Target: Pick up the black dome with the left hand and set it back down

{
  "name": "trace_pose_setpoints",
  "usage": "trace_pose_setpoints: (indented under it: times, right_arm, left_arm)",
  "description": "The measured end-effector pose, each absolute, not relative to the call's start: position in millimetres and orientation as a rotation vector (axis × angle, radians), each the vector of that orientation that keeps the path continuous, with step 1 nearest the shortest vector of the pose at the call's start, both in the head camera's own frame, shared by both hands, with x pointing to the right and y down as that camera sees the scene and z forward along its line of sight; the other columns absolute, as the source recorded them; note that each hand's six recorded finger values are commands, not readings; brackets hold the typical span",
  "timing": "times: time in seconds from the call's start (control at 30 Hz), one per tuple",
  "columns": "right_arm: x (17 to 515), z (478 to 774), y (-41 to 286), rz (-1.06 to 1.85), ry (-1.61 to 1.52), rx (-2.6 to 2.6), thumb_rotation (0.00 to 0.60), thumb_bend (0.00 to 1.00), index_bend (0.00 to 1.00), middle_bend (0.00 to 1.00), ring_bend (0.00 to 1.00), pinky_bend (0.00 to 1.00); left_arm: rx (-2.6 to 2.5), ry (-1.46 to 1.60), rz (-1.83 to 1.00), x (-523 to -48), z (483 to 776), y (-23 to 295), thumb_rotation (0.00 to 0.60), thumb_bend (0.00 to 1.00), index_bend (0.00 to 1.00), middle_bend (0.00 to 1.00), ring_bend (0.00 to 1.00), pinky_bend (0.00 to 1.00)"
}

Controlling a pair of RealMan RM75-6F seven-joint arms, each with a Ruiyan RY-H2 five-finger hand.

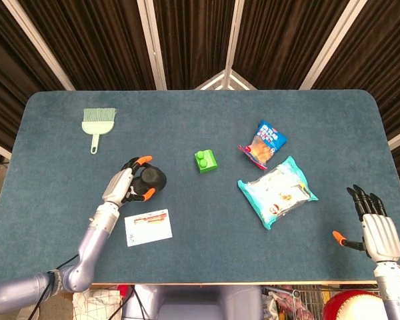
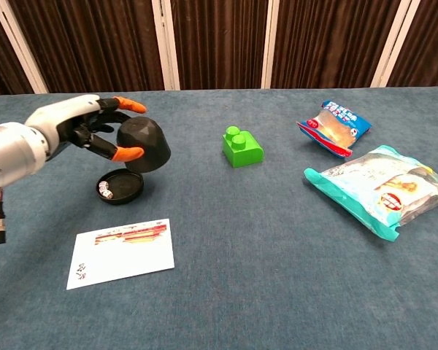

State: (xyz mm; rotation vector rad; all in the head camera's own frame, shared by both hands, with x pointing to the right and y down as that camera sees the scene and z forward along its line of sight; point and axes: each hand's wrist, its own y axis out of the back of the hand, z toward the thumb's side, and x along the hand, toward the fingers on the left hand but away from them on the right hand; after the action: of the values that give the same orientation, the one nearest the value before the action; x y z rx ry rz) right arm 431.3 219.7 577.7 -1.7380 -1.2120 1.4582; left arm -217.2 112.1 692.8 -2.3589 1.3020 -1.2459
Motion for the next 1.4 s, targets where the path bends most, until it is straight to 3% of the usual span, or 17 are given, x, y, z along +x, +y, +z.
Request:
trace_pose_setpoints:
  times: [0.3, 0.43, 0.57, 0.73, 0.87, 1.07, 1.27, 1.4]
  right_arm:
    - [432, 581, 221, 1.464, -1.211, -1.741, 0.600, 0.21, 0.00, 0.01, 0.11, 0.01]
    - [435, 580, 219, 1.465, -1.219, -1.736, 0.600, 0.21, 0.00, 0.01, 0.11, 0.01]
    - [437, 581, 218, 1.471, -1.220, -1.736, 0.600, 0.21, 0.00, 0.01, 0.11, 0.01]
    - [435, 581, 220, 1.468, -1.216, -1.740, 0.600, 0.21, 0.00, 0.01, 0.11, 0.01]
    - [435, 581, 219, 1.467, -1.220, -1.738, 0.600, 0.21, 0.00, 0.01, 0.11, 0.01]
    - [433, 580, 219, 1.457, -1.219, -1.740, 0.600, 0.21, 0.00, 0.01, 0.11, 0.01]
    - [432, 579, 220, 1.454, -1.217, -1.742, 0.600, 0.21, 0.00, 0.01, 0.11, 0.01]
    - [430, 575, 221, 1.440, -1.220, -1.741, 0.600, 0.21, 0.00, 0.01, 0.11, 0.01]
  left_arm:
    - [-2.357, 1.225, -1.281, -188, 711, 113, 0.600, 0.59, 0.15, 0.21, 0.00, 0.00]
    - [-2.367, 1.206, -1.296, -181, 719, 113, 0.600, 0.58, 0.15, 0.14, 0.00, 0.00]
    - [-2.384, 1.175, -1.317, -177, 728, 116, 0.600, 0.49, 0.13, 0.01, 0.00, 0.00]
    - [-2.399, 1.084, -1.352, -176, 735, 121, 0.600, 0.35, 0.08, 0.00, 0.00, 0.00]
    - [-2.413, 1.040, -1.369, -180, 734, 122, 0.600, 0.33, 0.05, 0.00, 0.00, 0.00]
    - [-2.459, 1.062, -1.307, -183, 711, 121, 0.600, 0.33, 0.03, 0.00, 0.00, 0.00]
    - [-2.409, 1.167, -1.169, -205, 656, 116, 0.600, 0.34, 0.03, 0.00, 0.00, 0.00]
    - [-2.268, 1.198, -1.151, -244, 609, 117, 0.600, 0.34, 0.06, 0.00, 0.00, 0.00]
